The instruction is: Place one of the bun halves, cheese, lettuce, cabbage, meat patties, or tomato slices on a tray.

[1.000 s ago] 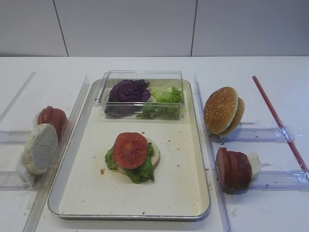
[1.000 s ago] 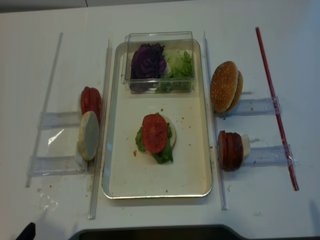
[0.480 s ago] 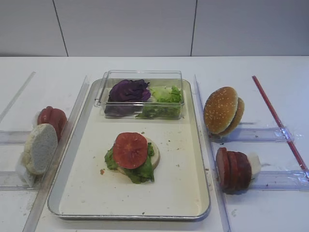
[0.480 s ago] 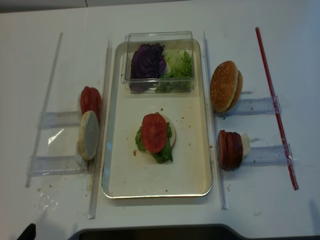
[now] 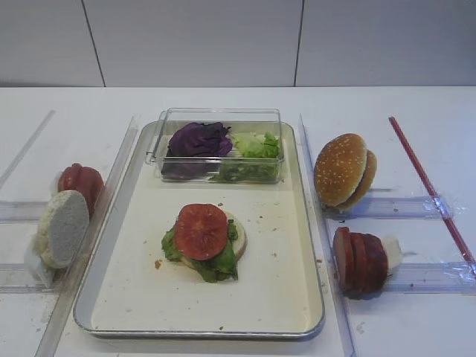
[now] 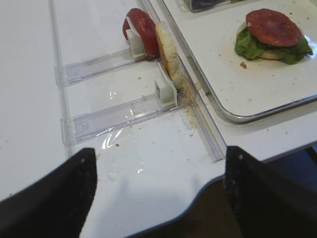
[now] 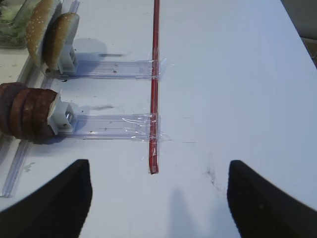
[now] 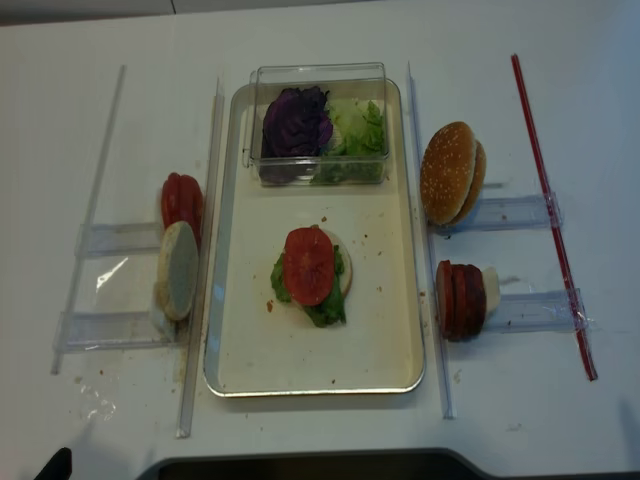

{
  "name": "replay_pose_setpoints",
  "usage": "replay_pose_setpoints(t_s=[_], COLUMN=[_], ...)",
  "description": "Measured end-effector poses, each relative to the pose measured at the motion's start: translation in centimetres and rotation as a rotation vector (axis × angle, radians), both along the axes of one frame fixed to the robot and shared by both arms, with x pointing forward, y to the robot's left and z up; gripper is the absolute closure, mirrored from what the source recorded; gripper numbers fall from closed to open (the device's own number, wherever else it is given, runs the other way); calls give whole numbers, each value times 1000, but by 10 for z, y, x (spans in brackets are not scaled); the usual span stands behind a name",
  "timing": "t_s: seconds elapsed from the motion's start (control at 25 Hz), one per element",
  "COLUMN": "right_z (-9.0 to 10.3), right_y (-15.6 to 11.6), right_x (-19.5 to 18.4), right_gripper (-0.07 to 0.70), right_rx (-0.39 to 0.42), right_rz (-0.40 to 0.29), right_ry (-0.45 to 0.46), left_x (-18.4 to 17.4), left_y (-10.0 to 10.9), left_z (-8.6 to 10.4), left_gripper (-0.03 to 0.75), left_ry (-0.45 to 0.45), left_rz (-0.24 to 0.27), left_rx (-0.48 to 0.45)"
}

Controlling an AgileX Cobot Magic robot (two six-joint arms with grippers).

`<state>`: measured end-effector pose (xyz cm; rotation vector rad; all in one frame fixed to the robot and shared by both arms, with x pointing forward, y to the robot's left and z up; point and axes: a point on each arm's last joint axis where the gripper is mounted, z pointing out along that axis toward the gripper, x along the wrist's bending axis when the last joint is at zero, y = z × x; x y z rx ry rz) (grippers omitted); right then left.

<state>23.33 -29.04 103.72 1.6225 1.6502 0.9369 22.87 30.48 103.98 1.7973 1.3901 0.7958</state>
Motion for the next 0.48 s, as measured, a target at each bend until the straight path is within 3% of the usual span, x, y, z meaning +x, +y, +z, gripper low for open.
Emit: replay_pose_setpoints(t_s=[0.48], right_z=[0], right_y=[0], right_x=[0], right_gripper=[57], right_rx=[0], right_rz=[0], right_ry=[-2], left_x=[0], left_y=[0], left_z=[0], left_gripper=[223], left_ry=[1], left_rz=[4], left_rx=[0])
